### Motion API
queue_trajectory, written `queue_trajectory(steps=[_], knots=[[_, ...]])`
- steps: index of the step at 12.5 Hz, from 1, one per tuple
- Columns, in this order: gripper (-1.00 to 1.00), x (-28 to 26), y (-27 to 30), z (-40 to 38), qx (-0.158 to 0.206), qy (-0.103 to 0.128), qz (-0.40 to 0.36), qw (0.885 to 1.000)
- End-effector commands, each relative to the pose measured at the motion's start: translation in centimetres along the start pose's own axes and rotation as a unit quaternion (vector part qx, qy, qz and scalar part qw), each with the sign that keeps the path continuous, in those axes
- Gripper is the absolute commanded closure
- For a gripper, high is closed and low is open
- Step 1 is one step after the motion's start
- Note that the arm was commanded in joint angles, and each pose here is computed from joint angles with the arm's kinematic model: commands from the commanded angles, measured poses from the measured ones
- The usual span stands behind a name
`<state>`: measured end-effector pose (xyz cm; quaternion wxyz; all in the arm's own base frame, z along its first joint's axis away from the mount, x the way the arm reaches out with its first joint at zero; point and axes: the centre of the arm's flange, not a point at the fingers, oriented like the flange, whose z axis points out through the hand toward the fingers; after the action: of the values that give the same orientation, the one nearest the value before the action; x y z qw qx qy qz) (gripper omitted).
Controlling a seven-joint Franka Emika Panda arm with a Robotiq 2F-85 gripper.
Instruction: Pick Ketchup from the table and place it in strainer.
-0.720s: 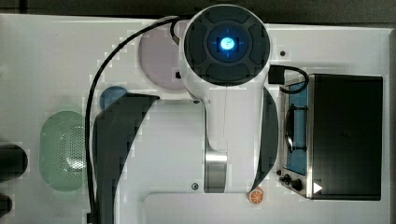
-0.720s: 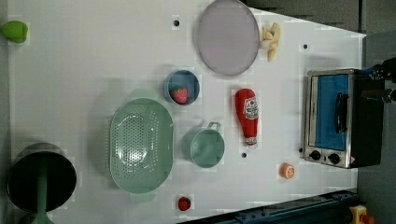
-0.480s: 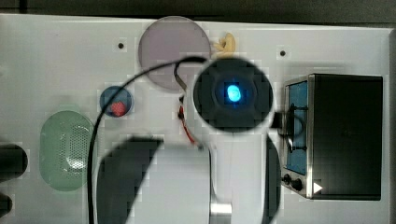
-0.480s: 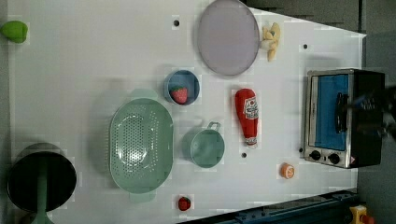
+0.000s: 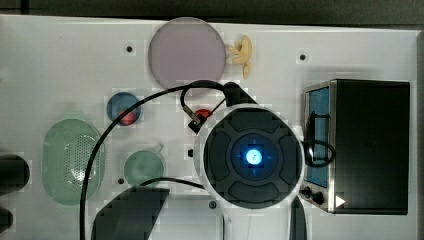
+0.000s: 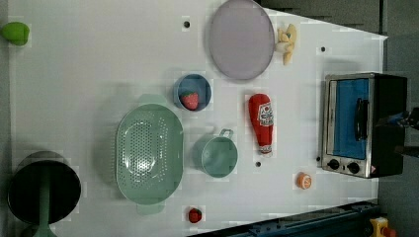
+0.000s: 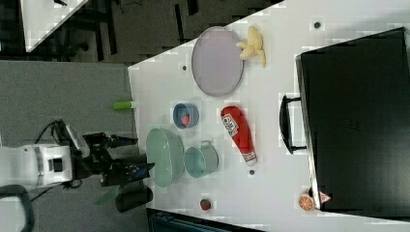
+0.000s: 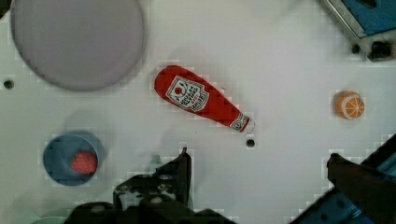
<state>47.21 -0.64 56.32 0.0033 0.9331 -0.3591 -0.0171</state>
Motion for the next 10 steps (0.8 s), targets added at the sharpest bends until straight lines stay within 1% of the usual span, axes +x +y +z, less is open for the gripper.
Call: queue_trajectory(steps=[1, 3, 5, 7, 10], knots=[[-1.0, 0.8, 0.1, 7.0, -0.026, -0.043, -0.117, 0.992], [-1.0, 0.1, 0.2, 10.2, -0.027, -0.05, -0.203, 0.978], [-1.0, -0.7, 0.2, 13.5, -0.024, -0.048, -0.288, 0.956], [-1.0, -1.3, 0.2, 16.5, -0.018, -0.037, -0.356, 0.934], [-1.0, -1.3, 0.0, 20.6, -0.008, -0.017, -0.425, 0.905]])
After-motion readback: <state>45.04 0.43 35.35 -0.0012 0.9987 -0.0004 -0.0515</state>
